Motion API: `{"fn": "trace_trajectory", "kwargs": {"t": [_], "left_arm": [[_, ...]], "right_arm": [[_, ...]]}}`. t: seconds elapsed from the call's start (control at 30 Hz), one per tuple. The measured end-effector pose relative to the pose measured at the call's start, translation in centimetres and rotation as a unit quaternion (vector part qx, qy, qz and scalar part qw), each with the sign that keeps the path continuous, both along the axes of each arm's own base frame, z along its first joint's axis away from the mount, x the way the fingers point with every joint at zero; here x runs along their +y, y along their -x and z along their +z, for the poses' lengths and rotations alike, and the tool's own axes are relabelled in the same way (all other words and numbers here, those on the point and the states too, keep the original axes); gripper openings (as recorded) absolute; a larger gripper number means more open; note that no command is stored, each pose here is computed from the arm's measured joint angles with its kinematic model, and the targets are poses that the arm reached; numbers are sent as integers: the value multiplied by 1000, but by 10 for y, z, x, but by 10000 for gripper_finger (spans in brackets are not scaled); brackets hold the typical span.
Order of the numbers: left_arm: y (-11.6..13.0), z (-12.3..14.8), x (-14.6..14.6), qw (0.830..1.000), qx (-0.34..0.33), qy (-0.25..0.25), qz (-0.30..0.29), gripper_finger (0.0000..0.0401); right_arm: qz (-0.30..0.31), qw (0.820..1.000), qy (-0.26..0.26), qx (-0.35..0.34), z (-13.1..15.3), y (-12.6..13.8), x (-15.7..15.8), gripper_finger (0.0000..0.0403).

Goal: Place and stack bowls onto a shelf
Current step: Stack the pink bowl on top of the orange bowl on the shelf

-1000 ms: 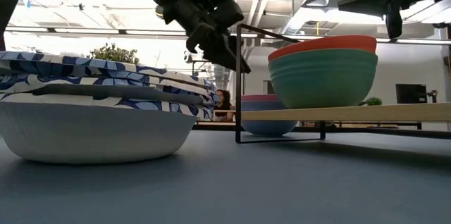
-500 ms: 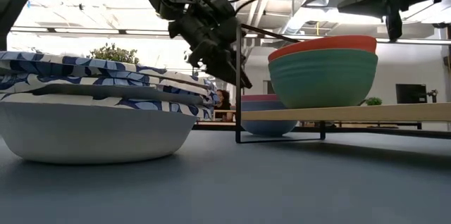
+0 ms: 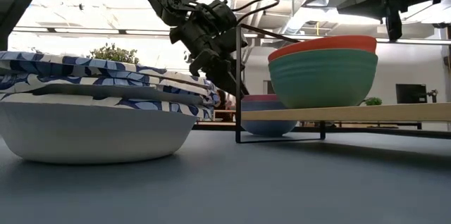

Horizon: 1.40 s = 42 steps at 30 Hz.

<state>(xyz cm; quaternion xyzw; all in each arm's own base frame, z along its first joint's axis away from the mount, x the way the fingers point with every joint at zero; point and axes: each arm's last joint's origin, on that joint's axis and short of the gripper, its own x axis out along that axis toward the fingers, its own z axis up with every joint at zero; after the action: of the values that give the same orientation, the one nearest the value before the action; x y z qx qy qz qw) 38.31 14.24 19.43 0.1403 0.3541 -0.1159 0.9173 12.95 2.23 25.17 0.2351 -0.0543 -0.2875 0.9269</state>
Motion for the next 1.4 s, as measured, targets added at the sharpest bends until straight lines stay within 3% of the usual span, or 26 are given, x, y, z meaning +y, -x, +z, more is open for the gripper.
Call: {"fn": "trace_trajectory", "kwargs": {"t": [0.3,0.87,1.2,1.4], "left_arm": [[0,0,1,1000,0,-1,4,85],[2,-1,0,1000,11,12,8,5],[1,1,-3,999,12,36,29,0],[-3,22,-3,998,16,41,36,0]], "right_arm": [[0,1000,0,0,0,0,0,63],[0,1000,2,3,0,0,0,63],[0,1000,2,3,0,0,0,63],[0,1000,2,3,0,0,0,63]]}}
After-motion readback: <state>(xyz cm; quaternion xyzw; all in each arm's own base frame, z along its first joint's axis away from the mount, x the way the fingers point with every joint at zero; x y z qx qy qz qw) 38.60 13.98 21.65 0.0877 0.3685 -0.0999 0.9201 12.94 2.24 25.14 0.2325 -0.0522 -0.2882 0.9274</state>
